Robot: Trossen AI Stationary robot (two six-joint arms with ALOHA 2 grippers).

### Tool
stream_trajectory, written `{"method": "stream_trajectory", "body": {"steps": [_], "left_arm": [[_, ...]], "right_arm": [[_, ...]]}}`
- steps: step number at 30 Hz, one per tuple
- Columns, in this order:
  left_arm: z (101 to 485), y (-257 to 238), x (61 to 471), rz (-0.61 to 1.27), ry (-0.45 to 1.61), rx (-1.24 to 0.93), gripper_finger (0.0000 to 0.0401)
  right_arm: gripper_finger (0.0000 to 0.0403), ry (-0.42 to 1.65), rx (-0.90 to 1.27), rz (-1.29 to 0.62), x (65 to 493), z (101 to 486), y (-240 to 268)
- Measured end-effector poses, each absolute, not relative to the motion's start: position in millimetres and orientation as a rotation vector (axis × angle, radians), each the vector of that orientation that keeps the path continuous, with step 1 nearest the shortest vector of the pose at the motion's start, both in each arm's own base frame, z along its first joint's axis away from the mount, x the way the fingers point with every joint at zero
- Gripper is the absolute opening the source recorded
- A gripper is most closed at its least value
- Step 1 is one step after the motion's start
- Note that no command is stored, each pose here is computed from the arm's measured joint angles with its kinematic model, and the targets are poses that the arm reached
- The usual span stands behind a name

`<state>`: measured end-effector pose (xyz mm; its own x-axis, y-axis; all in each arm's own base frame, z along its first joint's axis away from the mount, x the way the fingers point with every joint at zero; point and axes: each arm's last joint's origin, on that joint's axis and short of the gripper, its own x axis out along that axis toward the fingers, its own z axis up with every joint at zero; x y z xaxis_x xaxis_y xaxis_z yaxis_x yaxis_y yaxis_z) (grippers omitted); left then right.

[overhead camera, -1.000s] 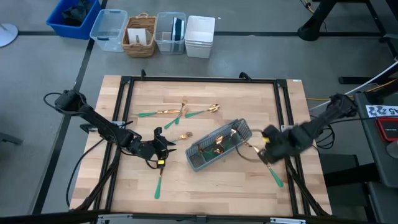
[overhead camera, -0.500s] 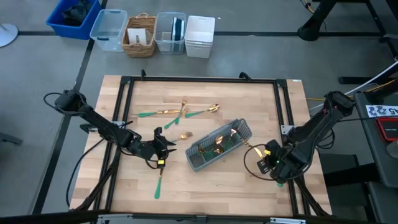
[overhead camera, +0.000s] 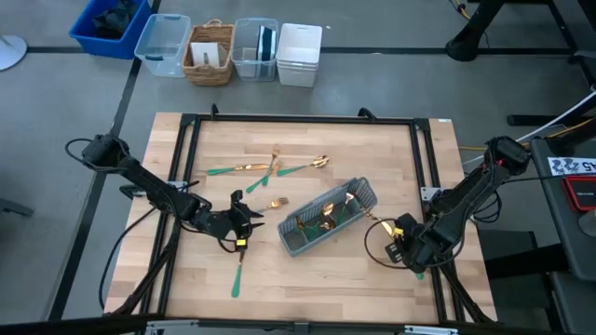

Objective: Sort silverware
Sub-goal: Put the gold knife into the gray silverware organizer

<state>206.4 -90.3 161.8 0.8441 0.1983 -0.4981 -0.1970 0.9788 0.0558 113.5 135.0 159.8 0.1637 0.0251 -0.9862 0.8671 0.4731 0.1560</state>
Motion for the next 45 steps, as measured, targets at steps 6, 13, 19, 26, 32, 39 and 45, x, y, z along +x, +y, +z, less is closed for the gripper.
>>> {"method": "stream_trajectory", "body": {"steps": [6, 13, 19, 26, 32, 39, 45], "left_arm": [[161.7, -90.3, 206.4, 0.208, 0.527, 0.004, 0.01], [161.7, -90.3, 206.3, 0.208, 0.527, 0.005, 0.01], [161.7, -90.3, 206.3, 0.208, 0.527, 0.006, 0.01], [161.7, -90.3, 206.3, 0.208, 0.527, 0.007, 0.01], [161.6, -90.2, 206.3, 0.208, 0.528, 0.007, 0.01], [161.5, -90.1, 206.3, 0.208, 0.529, 0.008, 0.01], [161.5, -90.1, 206.2, 0.208, 0.529, 0.008, 0.01]], "right_arm": [[0.0147, 1.273, 0.899, -0.741, 112.1, 155.9, 133.2], [0.0121, 1.311, 0.918, -0.729, 109.8, 148.1, 132.2], [0.0111, 1.308, 0.952, -0.694, 110.3, 142.5, 133.1], [0.0111, 1.31, 0.944, -0.703, 107.4, 136.6, 129.5], [0.011, 1.316, 0.939, -0.709, 107.3, 135.8, 129.5], [0.011, 1.308, 0.916, -0.797, 108.5, 127.4, 130.6], [0.011, 1.287, 0.956, -0.856, 109.5, 128.9, 131.8]]}}
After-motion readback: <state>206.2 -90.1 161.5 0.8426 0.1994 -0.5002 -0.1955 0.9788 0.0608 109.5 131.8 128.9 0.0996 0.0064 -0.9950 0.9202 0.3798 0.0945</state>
